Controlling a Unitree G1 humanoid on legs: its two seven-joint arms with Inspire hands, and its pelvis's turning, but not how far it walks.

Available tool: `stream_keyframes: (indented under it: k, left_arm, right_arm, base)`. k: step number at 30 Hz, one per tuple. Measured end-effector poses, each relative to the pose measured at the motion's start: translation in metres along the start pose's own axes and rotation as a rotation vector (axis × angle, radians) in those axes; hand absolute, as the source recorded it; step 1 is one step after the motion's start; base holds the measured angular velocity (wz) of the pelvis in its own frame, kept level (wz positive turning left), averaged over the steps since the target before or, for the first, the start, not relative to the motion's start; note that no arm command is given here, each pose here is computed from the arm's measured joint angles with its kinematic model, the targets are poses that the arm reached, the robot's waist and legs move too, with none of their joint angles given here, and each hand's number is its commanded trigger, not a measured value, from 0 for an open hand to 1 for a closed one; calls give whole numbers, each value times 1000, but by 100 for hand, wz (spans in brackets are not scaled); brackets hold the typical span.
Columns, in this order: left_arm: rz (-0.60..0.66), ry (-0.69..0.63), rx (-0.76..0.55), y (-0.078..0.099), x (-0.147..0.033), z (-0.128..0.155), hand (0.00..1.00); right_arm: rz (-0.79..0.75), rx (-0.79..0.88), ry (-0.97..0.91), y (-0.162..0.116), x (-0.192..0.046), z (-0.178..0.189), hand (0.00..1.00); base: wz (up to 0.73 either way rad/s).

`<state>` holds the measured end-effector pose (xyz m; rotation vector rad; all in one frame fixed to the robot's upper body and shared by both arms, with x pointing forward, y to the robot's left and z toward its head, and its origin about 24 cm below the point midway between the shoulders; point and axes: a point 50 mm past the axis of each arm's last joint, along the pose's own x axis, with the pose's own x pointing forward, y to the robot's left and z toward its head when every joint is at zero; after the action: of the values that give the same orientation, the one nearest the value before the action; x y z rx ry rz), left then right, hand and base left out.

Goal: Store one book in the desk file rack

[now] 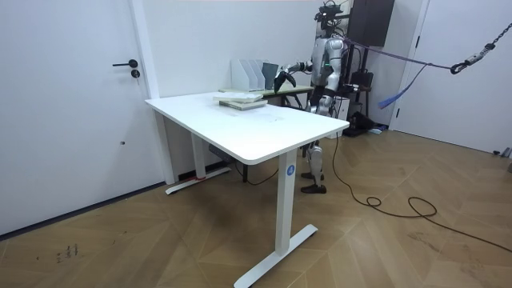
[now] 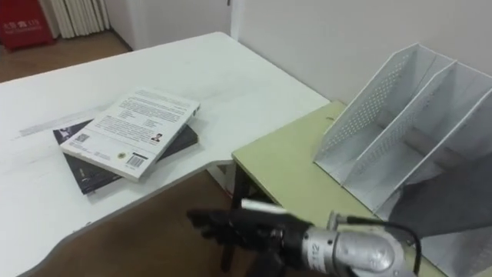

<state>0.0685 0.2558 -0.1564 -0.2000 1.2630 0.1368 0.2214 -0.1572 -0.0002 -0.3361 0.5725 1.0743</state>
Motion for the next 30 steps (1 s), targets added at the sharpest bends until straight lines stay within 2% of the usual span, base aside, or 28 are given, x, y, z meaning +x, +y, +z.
stream_keyframes:
  k: [4, 6, 9, 12, 19, 24, 30]
  left_arm:
    - [-8, -1, -3, -5, 2, 0, 0]
    - [-2, 3, -40, -8, 2, -5, 0]
    - [10, 13, -55, -10, 3, -12, 0]
    - [24, 14, -72, -12, 3, -20, 0]
    - [42, 24, -124, -10, 1, -30, 0]
    - [60, 46, -156, -7, -2, -42, 0]
    - [69, 51, -107, -5, -2, -41, 0]
  right_arm:
    - [-24, 141, 224, 7, 2, -60, 0]
    - [-50, 268, 353, 25, 0, -103, 0]
    - [-91, 412, 440, 44, -2, -138, 0]
    - [-212, 631, 525, 69, -12, -179, 0]
    - [-430, 866, 546, 94, -17, -207, 0]
    - [-614, 1073, 567, 115, -30, -225, 0]
    - [-723, 1149, 581, 124, -36, -232, 0]
  base:
    - [0]
    - [6]
    - [6]
    - [0]
    - [8]
    - [-1]
    - [0]
